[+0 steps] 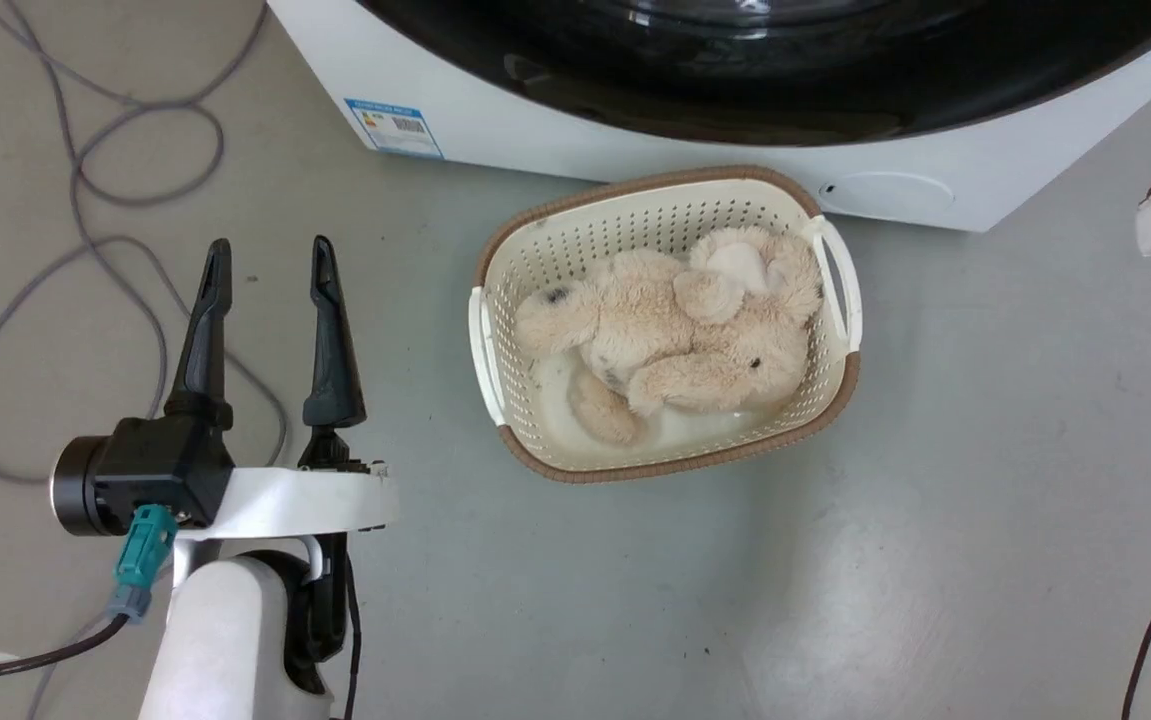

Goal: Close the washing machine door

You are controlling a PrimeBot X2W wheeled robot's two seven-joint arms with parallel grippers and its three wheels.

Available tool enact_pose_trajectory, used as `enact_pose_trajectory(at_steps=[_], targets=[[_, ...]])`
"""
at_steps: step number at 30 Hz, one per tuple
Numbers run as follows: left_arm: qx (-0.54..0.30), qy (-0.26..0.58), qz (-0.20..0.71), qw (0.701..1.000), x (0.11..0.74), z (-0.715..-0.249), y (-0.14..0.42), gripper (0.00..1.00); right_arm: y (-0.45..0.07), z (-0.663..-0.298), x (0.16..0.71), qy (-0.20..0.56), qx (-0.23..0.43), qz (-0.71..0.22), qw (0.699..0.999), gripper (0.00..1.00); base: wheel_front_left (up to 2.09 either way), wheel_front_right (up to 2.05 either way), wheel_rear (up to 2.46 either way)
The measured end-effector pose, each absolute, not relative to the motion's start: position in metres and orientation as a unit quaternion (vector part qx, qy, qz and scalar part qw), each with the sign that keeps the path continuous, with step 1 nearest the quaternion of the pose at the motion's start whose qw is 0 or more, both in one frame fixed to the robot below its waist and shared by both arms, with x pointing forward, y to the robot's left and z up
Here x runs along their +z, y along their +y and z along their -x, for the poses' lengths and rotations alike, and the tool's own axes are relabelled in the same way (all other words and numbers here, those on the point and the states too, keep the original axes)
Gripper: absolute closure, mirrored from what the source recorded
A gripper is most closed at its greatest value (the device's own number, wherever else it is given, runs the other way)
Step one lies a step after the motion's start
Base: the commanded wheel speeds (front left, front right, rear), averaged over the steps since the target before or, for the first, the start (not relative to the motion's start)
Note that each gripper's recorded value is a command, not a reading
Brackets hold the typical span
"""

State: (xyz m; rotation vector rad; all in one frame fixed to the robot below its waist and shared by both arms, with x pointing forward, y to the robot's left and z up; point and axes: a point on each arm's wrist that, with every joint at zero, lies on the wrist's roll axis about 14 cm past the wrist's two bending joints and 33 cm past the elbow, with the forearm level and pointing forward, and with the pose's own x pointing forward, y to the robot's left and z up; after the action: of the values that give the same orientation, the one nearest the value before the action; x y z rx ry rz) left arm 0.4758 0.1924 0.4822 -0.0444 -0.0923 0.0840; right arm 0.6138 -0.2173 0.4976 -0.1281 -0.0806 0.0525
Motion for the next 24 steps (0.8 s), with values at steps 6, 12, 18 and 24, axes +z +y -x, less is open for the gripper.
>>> enact_pose_trajectory(at_steps=[6, 12, 18, 24], targets=[[0.048, -0.057, 0.026, 0.997, 0.493, -0.471, 0.196, 0.00, -0.223, -0.601, 0.539, -0.093, 0.008, 0.055, 0.994, 1.00, 0.00, 0.00, 0.00], [0.050, -0.060, 0.023, 0.997, 0.503, -0.453, 0.195, 0.00, -0.246, -0.547, 0.597, -0.174, -0.036, 0.043, 0.983, 1.00, 0.00, 0.00, 0.00], [0.034, -0.071, 0.020, 0.997, 0.516, -0.444, 0.183, 0.00, -0.245, -0.496, 0.642, -0.236, -0.036, 0.048, 0.970, 1.00, 0.00, 0.00, 0.00], [0.018, -0.078, 0.024, 0.996, 0.525, -0.430, 0.172, 0.00, -0.239, -0.452, 0.631, -0.218, -0.032, 0.033, 0.975, 0.79, 0.00, 0.00, 0.00]])
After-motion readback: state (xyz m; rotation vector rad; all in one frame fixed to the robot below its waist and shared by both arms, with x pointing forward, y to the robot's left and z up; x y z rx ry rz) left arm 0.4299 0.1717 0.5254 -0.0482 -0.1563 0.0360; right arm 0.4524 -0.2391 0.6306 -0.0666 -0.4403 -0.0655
